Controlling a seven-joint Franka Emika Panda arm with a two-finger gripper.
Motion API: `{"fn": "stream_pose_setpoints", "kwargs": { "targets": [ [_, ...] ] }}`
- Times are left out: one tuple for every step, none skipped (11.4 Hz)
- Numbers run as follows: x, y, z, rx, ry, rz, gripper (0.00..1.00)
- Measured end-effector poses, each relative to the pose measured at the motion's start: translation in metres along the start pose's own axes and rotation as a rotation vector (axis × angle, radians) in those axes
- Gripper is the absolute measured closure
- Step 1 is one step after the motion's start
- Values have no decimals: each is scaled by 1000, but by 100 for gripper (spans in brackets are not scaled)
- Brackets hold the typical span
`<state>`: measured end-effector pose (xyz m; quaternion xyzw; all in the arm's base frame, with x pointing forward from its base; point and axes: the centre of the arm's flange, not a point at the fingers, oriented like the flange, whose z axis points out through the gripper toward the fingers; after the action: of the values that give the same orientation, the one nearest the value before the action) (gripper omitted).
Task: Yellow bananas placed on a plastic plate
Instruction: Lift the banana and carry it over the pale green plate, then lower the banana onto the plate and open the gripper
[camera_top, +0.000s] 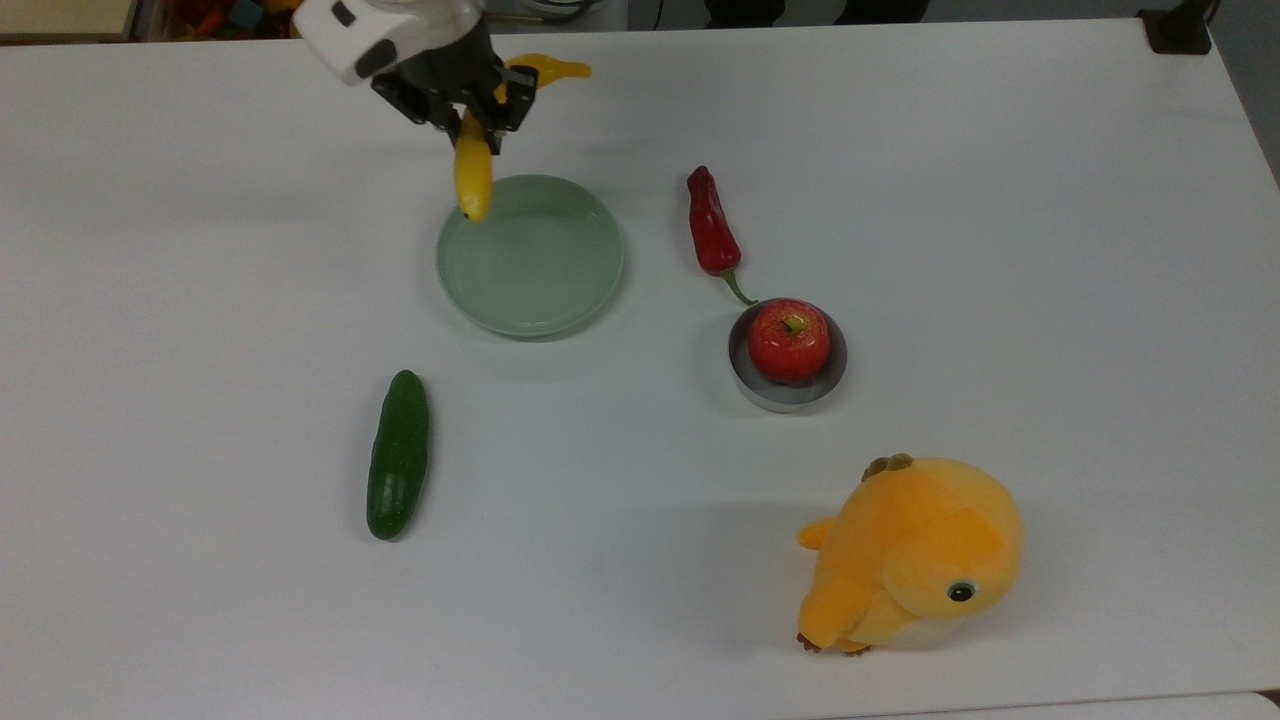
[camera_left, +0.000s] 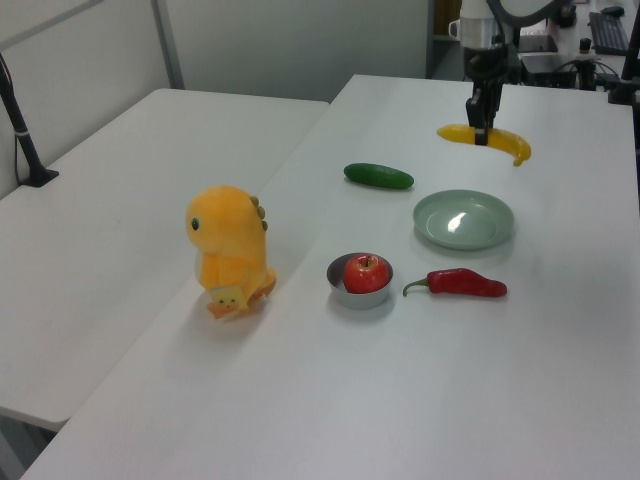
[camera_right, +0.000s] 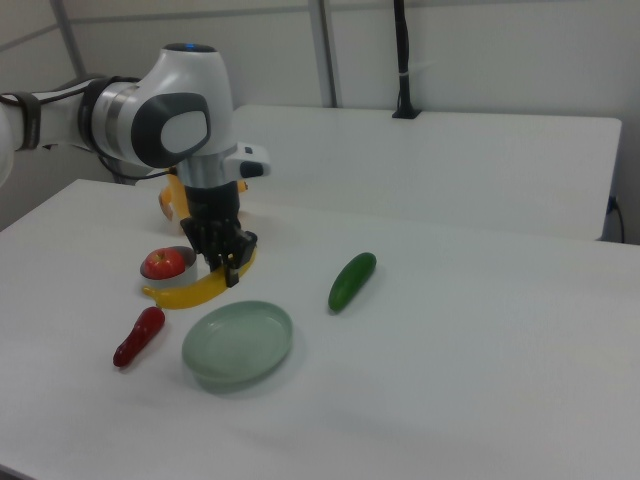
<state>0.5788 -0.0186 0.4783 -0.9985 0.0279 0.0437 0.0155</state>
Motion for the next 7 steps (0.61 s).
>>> {"fn": "stream_pose_setpoints", "kwargs": {
  "targets": [
    [1, -13, 7, 0, -10, -2, 69],
    [5, -23, 16, 0, -5, 4, 69],
    [11, -32, 31, 1, 12, 7, 69],
    [15, -43, 49, 2, 25, 11, 69],
    [20, -51, 70, 4, 33, 15, 69],
    [24, -54, 93, 5, 38, 20, 69],
    [26, -52, 108, 6, 40, 25, 69]
  ]
}}
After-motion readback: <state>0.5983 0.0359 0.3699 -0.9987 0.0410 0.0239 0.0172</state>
